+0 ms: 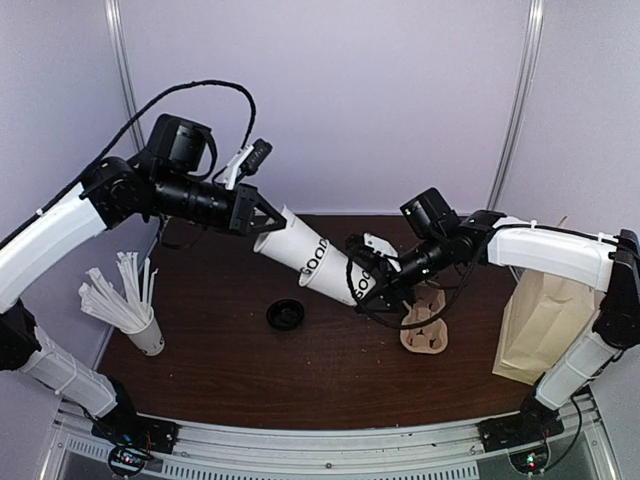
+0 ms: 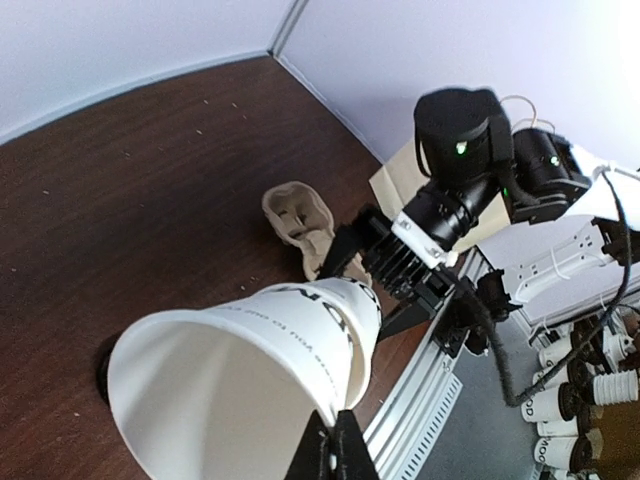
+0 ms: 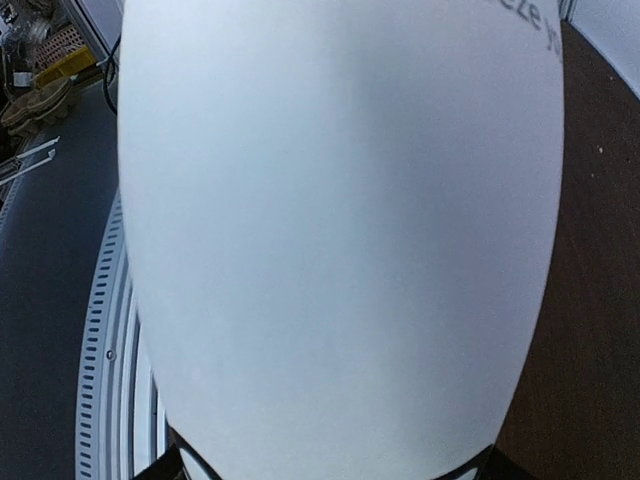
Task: Pack the takeout coffee
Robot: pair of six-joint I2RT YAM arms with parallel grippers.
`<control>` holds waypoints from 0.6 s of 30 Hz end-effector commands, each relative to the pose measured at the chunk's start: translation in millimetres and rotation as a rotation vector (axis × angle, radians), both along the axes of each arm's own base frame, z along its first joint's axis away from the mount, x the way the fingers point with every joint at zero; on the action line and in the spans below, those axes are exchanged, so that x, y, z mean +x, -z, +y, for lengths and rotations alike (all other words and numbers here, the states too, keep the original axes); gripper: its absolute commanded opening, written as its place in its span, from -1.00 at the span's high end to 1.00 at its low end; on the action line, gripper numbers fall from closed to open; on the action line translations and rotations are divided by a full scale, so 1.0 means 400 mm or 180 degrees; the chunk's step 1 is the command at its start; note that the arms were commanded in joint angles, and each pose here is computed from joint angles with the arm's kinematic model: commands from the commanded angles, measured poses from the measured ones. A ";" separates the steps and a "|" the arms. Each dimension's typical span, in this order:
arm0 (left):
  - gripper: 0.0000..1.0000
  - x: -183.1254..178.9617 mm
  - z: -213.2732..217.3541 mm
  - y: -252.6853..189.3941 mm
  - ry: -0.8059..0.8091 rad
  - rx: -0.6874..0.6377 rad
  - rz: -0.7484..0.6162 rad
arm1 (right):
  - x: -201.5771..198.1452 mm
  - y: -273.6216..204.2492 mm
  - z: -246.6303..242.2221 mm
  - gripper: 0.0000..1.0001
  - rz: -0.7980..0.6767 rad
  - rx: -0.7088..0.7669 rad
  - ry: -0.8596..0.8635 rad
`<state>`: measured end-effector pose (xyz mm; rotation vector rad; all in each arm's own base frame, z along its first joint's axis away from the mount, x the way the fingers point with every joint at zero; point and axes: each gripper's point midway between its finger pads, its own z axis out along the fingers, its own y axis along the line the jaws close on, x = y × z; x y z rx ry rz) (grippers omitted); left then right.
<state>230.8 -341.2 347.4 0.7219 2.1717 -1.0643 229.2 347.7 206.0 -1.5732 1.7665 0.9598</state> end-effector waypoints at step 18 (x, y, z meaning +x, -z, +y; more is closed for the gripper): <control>1.00 -0.052 0.181 0.067 0.0033 0.1236 -0.0106 | -0.033 -0.046 -0.076 -0.13 0.0312 0.0017 -0.0088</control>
